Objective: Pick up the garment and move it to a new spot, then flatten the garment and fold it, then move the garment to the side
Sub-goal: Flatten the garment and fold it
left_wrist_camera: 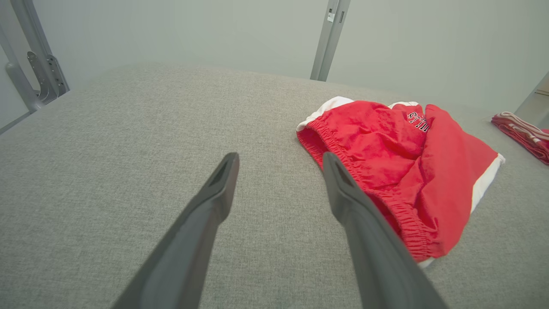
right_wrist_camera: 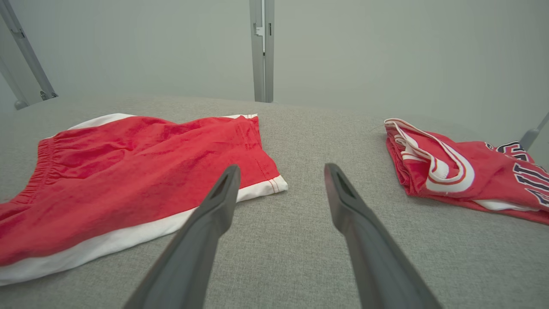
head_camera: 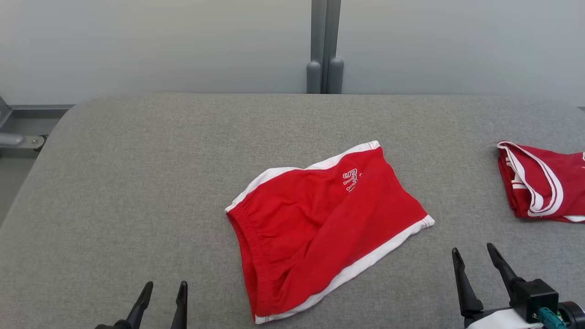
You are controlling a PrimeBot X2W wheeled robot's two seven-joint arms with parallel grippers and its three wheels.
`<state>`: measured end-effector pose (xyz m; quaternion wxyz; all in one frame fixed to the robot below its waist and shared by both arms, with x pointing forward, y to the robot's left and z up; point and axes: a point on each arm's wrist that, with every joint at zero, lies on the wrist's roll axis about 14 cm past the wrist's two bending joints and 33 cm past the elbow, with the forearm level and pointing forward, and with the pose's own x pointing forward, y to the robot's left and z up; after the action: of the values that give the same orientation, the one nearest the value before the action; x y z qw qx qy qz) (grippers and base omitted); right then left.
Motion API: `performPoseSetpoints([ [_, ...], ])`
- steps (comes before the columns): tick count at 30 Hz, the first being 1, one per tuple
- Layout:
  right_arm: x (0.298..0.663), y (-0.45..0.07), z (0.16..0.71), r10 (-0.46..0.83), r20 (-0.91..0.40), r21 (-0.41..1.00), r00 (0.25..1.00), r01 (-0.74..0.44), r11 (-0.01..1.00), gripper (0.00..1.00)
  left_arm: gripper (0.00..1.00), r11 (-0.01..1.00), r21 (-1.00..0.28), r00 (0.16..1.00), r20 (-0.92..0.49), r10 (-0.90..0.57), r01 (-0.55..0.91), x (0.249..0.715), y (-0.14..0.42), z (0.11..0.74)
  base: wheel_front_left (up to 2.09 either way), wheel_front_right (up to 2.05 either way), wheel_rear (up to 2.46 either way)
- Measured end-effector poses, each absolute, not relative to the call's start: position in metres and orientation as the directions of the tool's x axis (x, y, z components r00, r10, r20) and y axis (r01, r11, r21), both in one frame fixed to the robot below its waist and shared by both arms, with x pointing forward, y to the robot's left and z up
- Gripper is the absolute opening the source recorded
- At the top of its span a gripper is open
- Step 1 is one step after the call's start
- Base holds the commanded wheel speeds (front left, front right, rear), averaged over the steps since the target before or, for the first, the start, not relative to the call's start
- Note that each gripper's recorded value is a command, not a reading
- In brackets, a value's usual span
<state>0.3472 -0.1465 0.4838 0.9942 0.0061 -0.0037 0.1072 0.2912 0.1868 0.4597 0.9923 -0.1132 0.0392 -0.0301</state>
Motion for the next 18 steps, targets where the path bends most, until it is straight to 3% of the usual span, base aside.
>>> performPoseSetpoints([
  [7, 0.347, -0.145, 0.483, 0.217, 0.008, 0.02, 0.976, -0.217, 0.976, 1.0, 1.0, 0.971, -0.234, 0.994, -0.08, -0.077, 0.056, 0.291, 0.183, 0.455, 0.0, 0.0, 0.0],
  [11, 0.355, -0.14, 0.482, 0.253, 0.002, 0.023, 0.968, -0.253, 0.967, 1.0, 1.0, 0.958, -0.28, 0.982, -0.157, -0.103, 0.056, 0.287, 0.173, 0.437, 0.0, 0.0, 0.0],
  [12, 0.365, -0.145, 0.48, 0.275, -0.015, -0.022, 0.961, -0.276, 0.961, 1.0, 1.0, 0.945, -0.318, 0.959, -0.239, -0.151, 0.07, 0.282, 0.161, 0.424, 0.0, 0.0, 0.0],
  [18, 0.408, -0.148, 0.478, 0.35, -0.155, -0.164, 0.924, -0.373, 0.913, 1.0, 1.0, 0.911, -0.396, 0.892, -0.363, -0.27, 0.115, 0.28, 0.132, 0.414, 0.0, 0.0, 0.0],
])
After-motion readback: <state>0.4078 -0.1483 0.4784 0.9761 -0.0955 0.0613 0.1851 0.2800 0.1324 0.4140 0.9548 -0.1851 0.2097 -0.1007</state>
